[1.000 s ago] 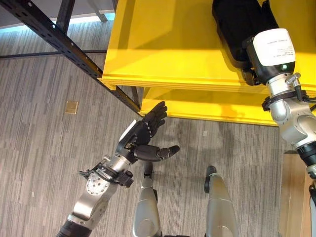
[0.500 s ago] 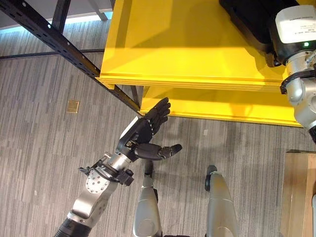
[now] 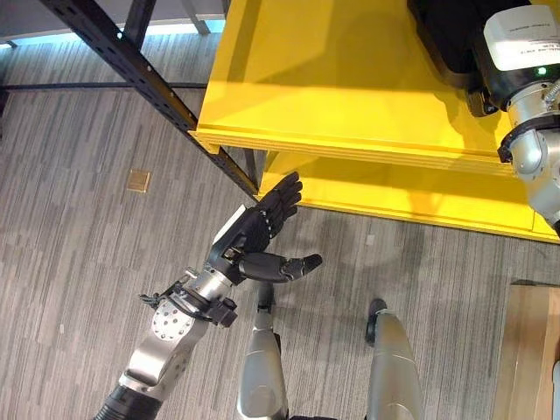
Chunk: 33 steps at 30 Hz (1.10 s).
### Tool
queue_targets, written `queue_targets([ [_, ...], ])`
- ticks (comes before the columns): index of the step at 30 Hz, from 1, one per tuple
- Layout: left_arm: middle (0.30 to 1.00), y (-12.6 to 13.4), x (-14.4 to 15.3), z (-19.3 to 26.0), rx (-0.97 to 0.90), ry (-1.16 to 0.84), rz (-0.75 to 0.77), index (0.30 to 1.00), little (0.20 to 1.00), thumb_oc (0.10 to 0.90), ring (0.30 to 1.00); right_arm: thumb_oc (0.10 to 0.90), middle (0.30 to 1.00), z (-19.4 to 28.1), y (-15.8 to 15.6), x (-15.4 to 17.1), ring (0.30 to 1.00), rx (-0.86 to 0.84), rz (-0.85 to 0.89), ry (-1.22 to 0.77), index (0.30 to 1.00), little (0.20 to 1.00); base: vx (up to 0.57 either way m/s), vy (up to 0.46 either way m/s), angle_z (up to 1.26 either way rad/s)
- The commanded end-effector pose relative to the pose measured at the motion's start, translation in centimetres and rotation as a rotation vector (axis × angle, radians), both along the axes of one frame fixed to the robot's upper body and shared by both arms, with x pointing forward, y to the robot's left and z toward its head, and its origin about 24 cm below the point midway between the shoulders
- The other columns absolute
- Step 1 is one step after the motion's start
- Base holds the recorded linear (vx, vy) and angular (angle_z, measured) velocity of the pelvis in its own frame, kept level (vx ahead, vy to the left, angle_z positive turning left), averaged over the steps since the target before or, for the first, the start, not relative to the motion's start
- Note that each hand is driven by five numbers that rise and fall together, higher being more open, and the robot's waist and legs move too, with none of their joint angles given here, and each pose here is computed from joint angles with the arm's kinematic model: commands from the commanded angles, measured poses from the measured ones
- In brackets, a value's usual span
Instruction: Move parts from the plastic box to the shelf.
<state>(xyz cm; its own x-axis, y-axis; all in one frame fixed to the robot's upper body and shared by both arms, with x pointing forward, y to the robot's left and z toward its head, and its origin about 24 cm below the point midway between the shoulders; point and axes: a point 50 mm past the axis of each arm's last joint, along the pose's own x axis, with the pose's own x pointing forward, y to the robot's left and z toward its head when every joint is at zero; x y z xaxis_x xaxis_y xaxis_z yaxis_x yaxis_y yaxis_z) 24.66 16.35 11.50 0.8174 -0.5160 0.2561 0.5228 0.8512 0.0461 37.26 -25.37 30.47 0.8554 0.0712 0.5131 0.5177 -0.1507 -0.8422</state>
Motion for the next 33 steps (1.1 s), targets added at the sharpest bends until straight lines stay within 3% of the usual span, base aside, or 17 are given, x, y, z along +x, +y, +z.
queue_targets([
  [1, 1.0, -0.3, -0.7, 3.4, -0.022, -0.187, -0.052, 1.0, 1.0, 0.9, 1.0, 0.4, 0.3, 6.4, 3.7, -0.6, 0.3, 0.008, 0.118, -0.216, 0.3, 0.3, 0.0, 0.035, 0.1],
  [5, 1.0, -0.4, -0.6, 3.4, -0.027, -0.188, -0.05, 1.0, 1.0, 0.9, 1.0, 0.4, 0.3, 6.1, 3.9, -0.4, 0.3, 0.098, 0.124, -0.219, 0.3, 0.3, 0.0, 0.016, 0.03],
  [8, 1.0, -0.6, -0.6, 3.5, -0.027, -0.193, -0.05, 1.0, 1.0, 0.9, 1.0, 0.4, 0.3, 5.7, 3.4, 0.0, 0.3, 0.27, 0.08, -0.223, 0.3, 0.3, 0.01, 0.022, 0.01],
  [10, 1.0, -0.7, -0.5, 3.5, -0.033, -0.195, -0.045, 1.0, 1.0, 0.9, 1.0, 0.4, 0.3, 5.0, 2.5, 0.4, 0.3, 0.415, 0.029, -0.238, 0.3, 0.3, 0.01, 0.044, 0.0],
  [22, 1.0, -1.5, -0.3, 3.8, -0.059, -0.198, -0.023, 1.0, 1.0, 0.9, 1.0, 0.4, 0.3, 1.3, -2.4, 0.8, 0.3, 0.864, -0.178, -0.357, 0.3, 0.3, 0.0, 0.043, 0.03],
  [33, 1.0, -1.5, -0.2, 3.4, -0.088, -0.189, -0.005, 1.0, 1.0, 0.9, 1.0, 0.4, 0.3, 0.5, -3.1, 0.9, 0.3, 0.845, -0.178, -0.344, 0.3, 0.3, 0.0, 0.047, -0.03],
])
